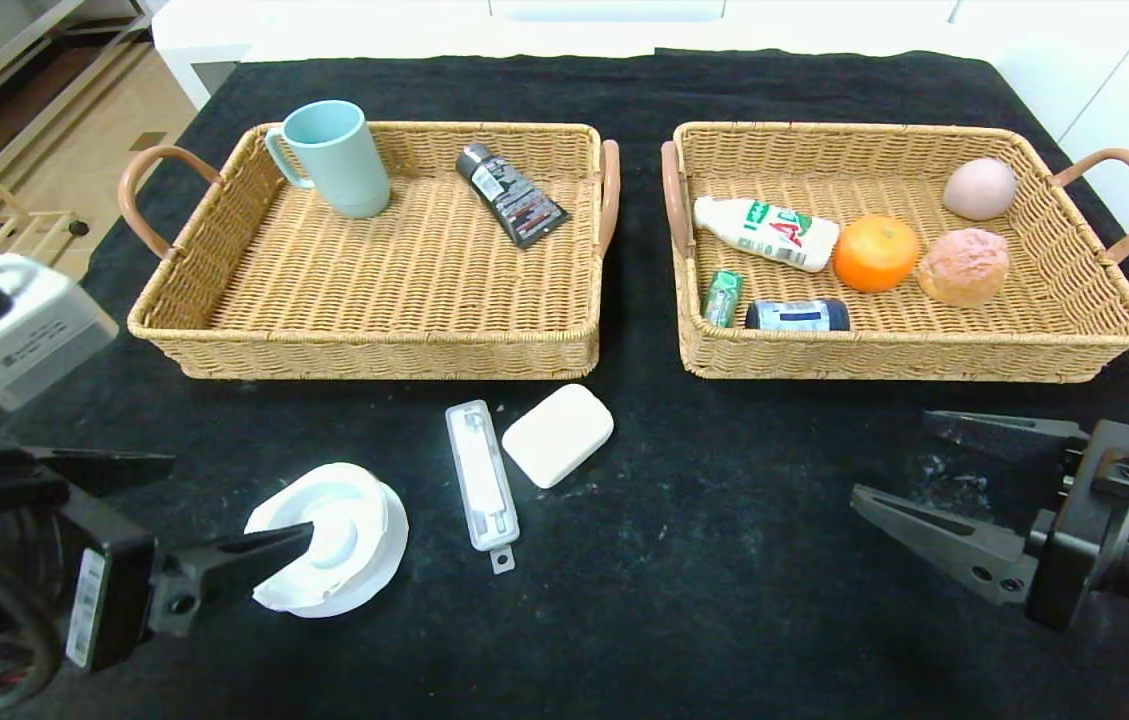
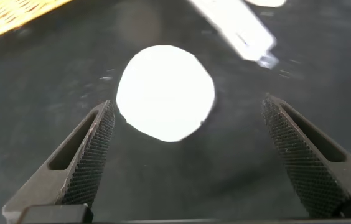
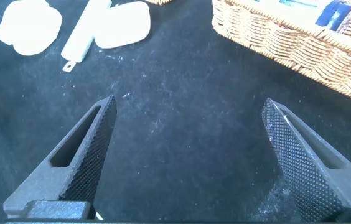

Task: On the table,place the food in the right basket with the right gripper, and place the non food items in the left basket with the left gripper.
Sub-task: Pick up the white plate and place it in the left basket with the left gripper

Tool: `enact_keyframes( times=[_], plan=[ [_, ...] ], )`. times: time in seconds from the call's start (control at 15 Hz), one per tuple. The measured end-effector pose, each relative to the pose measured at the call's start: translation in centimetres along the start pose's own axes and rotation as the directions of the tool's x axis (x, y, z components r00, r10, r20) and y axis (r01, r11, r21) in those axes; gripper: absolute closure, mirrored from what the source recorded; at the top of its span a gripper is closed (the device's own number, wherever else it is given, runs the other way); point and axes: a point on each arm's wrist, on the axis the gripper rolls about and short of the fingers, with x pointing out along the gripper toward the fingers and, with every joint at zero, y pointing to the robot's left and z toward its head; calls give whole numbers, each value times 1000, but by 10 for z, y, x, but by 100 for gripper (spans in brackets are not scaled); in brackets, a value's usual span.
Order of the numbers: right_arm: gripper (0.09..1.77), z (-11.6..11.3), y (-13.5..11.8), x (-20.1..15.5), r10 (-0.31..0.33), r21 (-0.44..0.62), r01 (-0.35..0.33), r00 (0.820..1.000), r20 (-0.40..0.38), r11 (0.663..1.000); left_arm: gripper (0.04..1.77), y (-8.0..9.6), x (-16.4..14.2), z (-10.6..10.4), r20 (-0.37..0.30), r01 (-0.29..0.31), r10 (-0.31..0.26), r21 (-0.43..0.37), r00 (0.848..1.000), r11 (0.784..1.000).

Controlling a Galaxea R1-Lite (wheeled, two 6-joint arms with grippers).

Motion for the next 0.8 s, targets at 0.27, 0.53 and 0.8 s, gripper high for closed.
enact_keyframes(
  times=[0.27, 0.53, 0.8],
  plan=[
    [16, -1, -1, 1, -6, 3, 6, 1000, -5, 1000, 9, 19, 27, 1, -127, -103, 93, -75, 988, 992],
    [16, -3, -2, 3, -5, 4, 5, 1000, -17, 1000, 9, 29, 47, -3, -197, -123, 95, -139, 976, 982],
    [16, -5, -3, 5, -7, 6, 7, 1000, -26, 1000, 9, 32, 57, -4, -223, -124, 84, -171, 971, 977]
  ],
)
